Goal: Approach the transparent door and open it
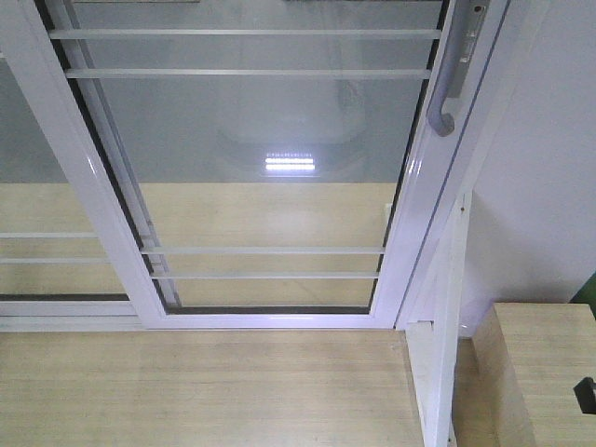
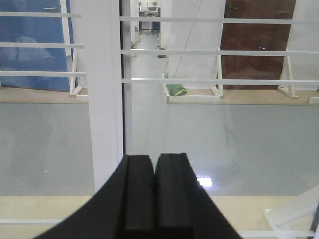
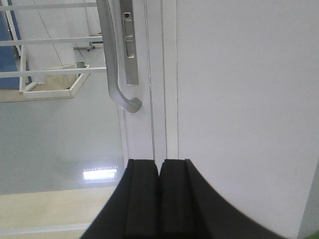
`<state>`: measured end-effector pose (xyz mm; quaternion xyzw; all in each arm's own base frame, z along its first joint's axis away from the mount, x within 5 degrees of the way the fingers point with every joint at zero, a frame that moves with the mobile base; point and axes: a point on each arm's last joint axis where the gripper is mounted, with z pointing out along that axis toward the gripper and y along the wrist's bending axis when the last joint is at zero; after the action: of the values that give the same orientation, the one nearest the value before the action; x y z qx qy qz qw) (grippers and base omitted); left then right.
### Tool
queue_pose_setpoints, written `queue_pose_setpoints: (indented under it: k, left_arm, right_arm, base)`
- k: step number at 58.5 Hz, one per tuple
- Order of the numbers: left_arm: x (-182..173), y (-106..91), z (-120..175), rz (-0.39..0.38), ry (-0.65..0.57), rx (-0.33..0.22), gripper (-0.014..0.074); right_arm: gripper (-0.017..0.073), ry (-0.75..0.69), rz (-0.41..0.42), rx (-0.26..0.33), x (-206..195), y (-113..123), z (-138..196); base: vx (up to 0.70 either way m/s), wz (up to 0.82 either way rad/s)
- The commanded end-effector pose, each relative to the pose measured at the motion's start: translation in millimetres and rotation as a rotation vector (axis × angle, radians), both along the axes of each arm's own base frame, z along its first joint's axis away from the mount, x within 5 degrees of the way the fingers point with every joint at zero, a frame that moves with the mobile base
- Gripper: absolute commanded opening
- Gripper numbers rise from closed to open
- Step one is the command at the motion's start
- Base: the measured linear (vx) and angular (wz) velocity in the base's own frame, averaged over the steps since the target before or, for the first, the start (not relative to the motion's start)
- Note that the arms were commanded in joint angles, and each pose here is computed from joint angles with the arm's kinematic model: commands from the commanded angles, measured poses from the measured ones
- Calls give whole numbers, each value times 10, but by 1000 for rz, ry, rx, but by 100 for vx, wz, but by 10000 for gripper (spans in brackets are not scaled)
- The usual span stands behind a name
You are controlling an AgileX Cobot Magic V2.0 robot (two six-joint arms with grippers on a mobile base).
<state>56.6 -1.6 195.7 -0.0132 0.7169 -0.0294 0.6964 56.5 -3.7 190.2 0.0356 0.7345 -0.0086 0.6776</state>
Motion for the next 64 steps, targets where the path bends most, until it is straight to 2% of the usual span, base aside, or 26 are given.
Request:
queue_pose_setpoints:
  k: [1, 64]
  left_arm:
    - [3, 2, -23, 1, -65, -12, -6]
    - [23, 3, -22, 2, -52, -11, -6]
  right_arm:
    - [-8, -85, 1, -18, -2, 2, 36]
    - [-8, -83, 1, -18, 7, 1, 41]
  base:
    - [5, 0]
    - [6, -1]
